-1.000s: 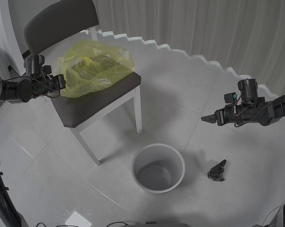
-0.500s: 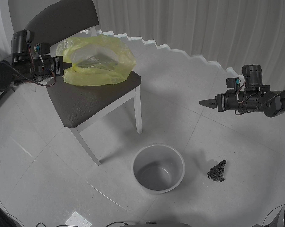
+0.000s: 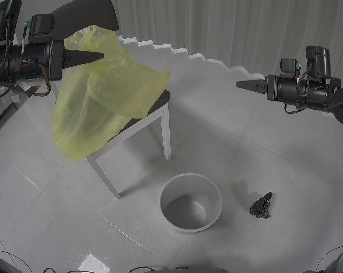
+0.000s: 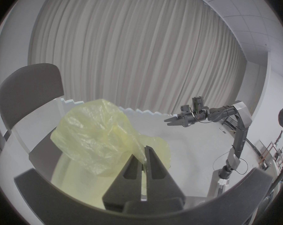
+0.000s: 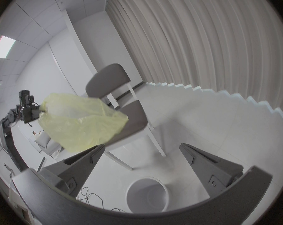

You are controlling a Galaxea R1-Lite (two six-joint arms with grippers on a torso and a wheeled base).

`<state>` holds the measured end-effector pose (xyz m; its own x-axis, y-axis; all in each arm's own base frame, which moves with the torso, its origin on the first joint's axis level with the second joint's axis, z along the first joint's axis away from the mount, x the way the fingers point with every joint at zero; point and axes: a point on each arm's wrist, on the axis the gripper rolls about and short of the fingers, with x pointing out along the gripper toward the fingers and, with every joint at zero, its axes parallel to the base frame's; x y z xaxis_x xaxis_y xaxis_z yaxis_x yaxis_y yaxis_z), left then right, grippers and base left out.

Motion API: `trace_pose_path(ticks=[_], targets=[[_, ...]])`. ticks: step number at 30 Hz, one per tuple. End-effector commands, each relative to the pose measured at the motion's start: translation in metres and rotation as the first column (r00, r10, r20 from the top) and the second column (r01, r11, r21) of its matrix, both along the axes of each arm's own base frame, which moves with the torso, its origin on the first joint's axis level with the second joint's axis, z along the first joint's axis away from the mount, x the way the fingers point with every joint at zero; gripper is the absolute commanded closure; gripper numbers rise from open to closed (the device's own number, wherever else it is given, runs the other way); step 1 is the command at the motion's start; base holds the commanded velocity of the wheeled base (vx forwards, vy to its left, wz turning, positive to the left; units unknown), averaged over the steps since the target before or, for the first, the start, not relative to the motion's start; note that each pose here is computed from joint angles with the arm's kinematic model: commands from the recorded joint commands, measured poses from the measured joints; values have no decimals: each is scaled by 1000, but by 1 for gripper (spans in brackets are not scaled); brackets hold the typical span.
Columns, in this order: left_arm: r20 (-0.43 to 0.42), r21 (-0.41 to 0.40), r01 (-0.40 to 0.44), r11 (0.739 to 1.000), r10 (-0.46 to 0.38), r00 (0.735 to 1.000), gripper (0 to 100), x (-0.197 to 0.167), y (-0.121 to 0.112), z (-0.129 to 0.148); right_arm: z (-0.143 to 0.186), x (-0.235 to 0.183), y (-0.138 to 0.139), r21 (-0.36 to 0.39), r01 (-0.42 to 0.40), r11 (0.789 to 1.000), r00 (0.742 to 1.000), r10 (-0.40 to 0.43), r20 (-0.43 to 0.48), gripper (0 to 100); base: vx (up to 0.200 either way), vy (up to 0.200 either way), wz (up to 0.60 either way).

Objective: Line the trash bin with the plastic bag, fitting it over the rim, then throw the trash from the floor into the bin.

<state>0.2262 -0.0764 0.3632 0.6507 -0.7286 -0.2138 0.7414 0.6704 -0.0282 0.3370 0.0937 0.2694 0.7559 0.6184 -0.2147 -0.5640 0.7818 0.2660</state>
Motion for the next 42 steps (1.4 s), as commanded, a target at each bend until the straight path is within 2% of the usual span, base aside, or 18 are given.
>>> trace_pose_path(ticks=[1,7,13,15,25,35,42], targets=[[26,-9,50,999,-50,998,100,-20,-3,5,23,-13,5,19,-26,999,998,25,56,0,0,0,0],[4,16,118,993,-118,993,100,-30,-10,-9,24,-17,14,0,-55,998,998,55,-2,0,0,0,0],[17,20,185,982,-186,982,100,-38,-11,-11,16,-15,20,-8,-69,998,997,69,-42,0,0,0,0],[20,10,225,974,-225,974,100,-44,-10,-11,9,-9,26,-12,-78,997,995,77,-61,0,0,0,0],[41,-11,316,949,-315,948,100,-54,-10,-7,-11,28,41,-25,-87,996,990,83,-114,0,0,0,0],[63,-14,306,952,-304,951,100,-40,-13,-9,-26,27,41,-64,-97,993,967,79,-242,0,0,0,0],[128,-44,273,961,-266,955,100,-25,-12,-2,-32,5,38,-87,-117,989,943,83,-324,0,0,0,0]])
